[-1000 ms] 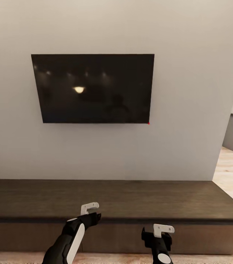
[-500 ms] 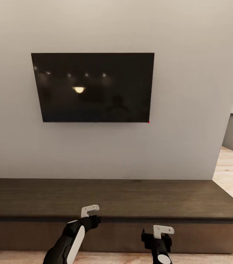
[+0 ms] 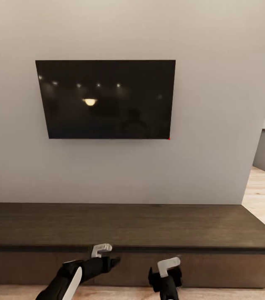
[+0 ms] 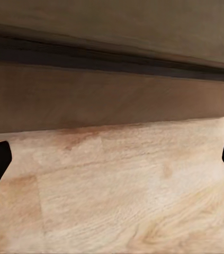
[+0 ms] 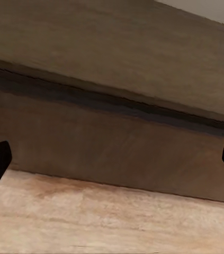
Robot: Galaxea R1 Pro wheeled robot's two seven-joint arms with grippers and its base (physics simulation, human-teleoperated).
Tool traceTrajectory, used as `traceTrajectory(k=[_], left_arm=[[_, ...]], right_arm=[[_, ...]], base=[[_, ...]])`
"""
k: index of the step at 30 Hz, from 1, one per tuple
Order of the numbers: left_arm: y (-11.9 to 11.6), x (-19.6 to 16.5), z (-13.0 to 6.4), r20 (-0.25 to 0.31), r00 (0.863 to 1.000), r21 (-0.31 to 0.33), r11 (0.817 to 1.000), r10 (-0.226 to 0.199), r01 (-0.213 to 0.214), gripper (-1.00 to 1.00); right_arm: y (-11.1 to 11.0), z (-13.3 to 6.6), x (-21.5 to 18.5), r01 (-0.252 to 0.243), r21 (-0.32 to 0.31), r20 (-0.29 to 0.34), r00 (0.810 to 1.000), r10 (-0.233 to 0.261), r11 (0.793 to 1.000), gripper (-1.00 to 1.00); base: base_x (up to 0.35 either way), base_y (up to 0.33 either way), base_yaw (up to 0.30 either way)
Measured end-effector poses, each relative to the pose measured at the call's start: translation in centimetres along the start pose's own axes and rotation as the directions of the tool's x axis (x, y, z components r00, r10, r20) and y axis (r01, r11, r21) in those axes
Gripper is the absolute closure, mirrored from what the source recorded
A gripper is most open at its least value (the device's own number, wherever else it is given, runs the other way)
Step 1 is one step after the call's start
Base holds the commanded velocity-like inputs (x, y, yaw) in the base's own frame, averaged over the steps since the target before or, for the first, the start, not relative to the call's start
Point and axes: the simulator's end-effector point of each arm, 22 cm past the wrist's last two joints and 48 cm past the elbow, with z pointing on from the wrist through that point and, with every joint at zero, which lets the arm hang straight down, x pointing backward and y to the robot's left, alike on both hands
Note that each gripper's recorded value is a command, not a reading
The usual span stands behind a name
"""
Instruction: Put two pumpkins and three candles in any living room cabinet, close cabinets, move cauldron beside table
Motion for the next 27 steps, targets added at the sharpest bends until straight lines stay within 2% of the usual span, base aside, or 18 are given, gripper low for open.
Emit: traceTrajectory(k=[2,3,6,7,9,10,13,14,18,21,23,27], left_arm=[[0.1,0.6,0.1,-0.014,1.000,0.009,1.000,-0.006,0.006,-1.00],[0.3,1.1,0.1,-0.025,1.000,0.013,1.000,-0.010,0.010,-1.00],[0.5,1.6,0.1,-0.035,0.999,0.017,1.000,-0.014,0.015,-1.00],[0.6,1.7,0.1,-0.038,0.999,0.017,1.000,-0.015,0.016,-1.00],[0.9,1.9,0.0,-0.041,0.999,0.015,1.000,-0.016,0.016,-1.00],[1.2,1.9,-0.1,-0.043,0.999,0.011,1.000,-0.015,0.016,-1.00],[1.5,2.0,-0.2,-0.046,0.999,0.007,1.000,-0.016,0.016,-1.00],[1.8,2.2,-0.2,-0.050,0.999,0.003,1.000,-0.017,0.017,-1.00],[2.2,2.5,-0.3,-0.057,0.998,-0.003,1.000,-0.019,0.019,-1.00],[2.3,2.5,-0.3,-0.058,0.998,-0.004,1.000,-0.020,0.020,-1.00],[2.4,2.6,-0.3,-0.059,0.998,-0.005,1.000,-0.020,0.020,-1.00],[2.4,2.7,-0.3,-0.061,0.998,-0.005,1.000,-0.022,0.021,-1.00]], right_arm=[[1.2,-0.1,1.2,0.065,-0.015,-0.010,0.998,-0.065,0.998,-1.00],[2.1,0.0,1.6,0.122,-0.023,-0.009,0.992,-0.122,0.992,-1.00],[2.6,0.5,1.2,0.216,-0.015,0.010,0.976,-0.216,0.976,-1.00],[2.4,1.3,0.6,0.279,0.000,0.023,0.960,-0.279,0.960,-1.00],[2.0,2.1,0.1,0.340,0.022,0.031,0.940,-0.341,0.940,-1.00],[1.5,2.9,-0.2,0.396,0.046,0.027,0.917,-0.398,0.917,-1.00],[0.5,4.1,0.2,0.470,0.076,0.000,0.882,-0.471,0.880,-1.00],[-0.1,4.8,0.7,0.507,0.090,-0.022,0.861,-0.507,0.857,-1.00],[-1.3,5.9,1.3,0.566,0.113,-0.061,0.825,-0.563,0.817,-1.00],[-1.7,6.1,1.5,0.587,0.120,-0.081,0.809,-0.582,0.800,-1.00],[-2.3,6.2,1.7,0.615,0.128,-0.105,0.788,-0.606,0.778,-1.00],[-2.8,6.4,0.9,0.650,0.149,-0.112,0.760,-0.640,0.745,-1.00]], base=[[0.000,0.000,0.000],[0.000,0.000,0.000],[0.000,0.000,0.000],[0.000,0.000,0.000],[0.000,0.000,0.000],[0.000,0.000,0.000],[0.000,0.000,0.000],[0.000,0.000,0.000],[0.000,0.000,0.000],[0.000,0.000,0.000],[0.000,0.000,0.000],[0.000,0.000,0.000]])
